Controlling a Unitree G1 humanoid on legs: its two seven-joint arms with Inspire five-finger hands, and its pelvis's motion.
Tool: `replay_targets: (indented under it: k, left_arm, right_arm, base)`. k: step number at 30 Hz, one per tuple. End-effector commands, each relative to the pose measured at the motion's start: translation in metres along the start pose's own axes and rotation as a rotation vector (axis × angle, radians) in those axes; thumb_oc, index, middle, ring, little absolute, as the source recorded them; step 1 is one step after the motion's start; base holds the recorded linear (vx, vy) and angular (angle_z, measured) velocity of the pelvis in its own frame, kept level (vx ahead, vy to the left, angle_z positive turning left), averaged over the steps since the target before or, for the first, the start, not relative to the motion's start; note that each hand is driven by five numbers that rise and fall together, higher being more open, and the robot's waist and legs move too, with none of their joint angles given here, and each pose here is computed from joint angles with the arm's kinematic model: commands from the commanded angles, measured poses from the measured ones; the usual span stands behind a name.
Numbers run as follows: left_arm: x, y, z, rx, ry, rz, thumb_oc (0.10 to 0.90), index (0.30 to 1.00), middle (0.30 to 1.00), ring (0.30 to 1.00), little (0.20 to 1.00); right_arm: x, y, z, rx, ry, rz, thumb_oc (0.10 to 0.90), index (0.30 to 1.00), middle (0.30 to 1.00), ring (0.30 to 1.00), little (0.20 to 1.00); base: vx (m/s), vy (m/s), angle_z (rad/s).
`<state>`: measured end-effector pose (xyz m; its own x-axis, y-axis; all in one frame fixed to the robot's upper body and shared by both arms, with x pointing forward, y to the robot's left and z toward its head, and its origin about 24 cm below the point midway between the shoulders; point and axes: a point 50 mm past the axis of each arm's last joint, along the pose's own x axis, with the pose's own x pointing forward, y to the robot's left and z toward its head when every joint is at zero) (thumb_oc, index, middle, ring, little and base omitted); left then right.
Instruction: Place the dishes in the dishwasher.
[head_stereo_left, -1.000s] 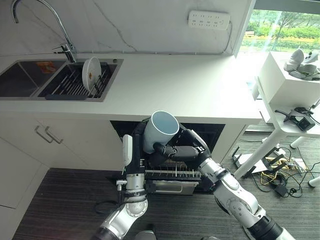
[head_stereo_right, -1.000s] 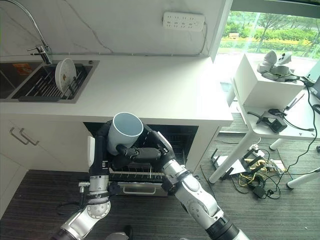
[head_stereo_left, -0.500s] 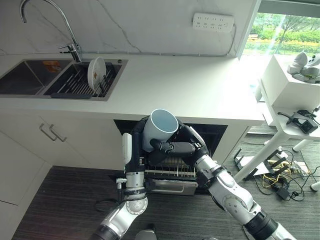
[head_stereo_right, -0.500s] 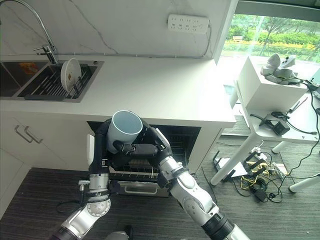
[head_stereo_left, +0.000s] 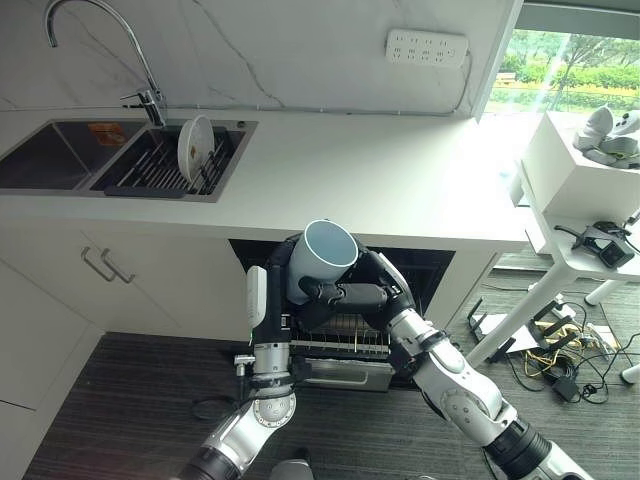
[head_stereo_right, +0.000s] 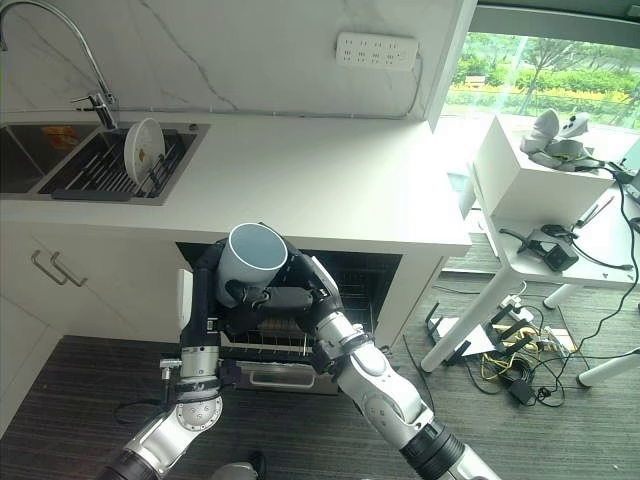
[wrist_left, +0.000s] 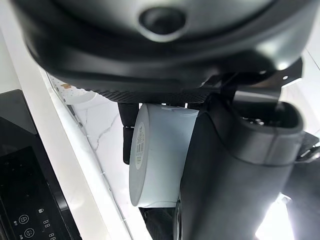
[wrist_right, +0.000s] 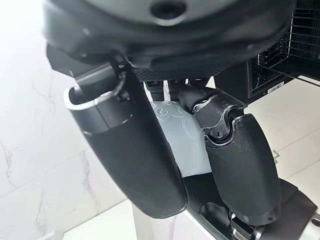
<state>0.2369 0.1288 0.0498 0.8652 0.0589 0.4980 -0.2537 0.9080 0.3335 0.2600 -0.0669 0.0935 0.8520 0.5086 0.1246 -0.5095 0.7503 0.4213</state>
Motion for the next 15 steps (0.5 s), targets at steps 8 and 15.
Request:
replay_targets:
  k: [8,15]
  left_arm:
    - [0.008,-0.028,0.037,-0.114,-0.222,-0.132,0.400,0.300,0.300,0.300,0.300]
    - [0.008,-0.032,0.036,-0.095,-0.205,-0.181,0.549,0.524,0.524,0.524,0.524]
  right_arm:
    - [0.036,0.070,0.074,-0.026,-0.406,0.308,0.400,0.300,0.300,0.300,0.300]
    - [0.035,0.075,0.080,-0.068,-0.459,0.318,0.400,0.300,0.300,0.300,0.300]
  base:
    - [0.00,0.001,0.01]
    - [0.00,0.003,0.02]
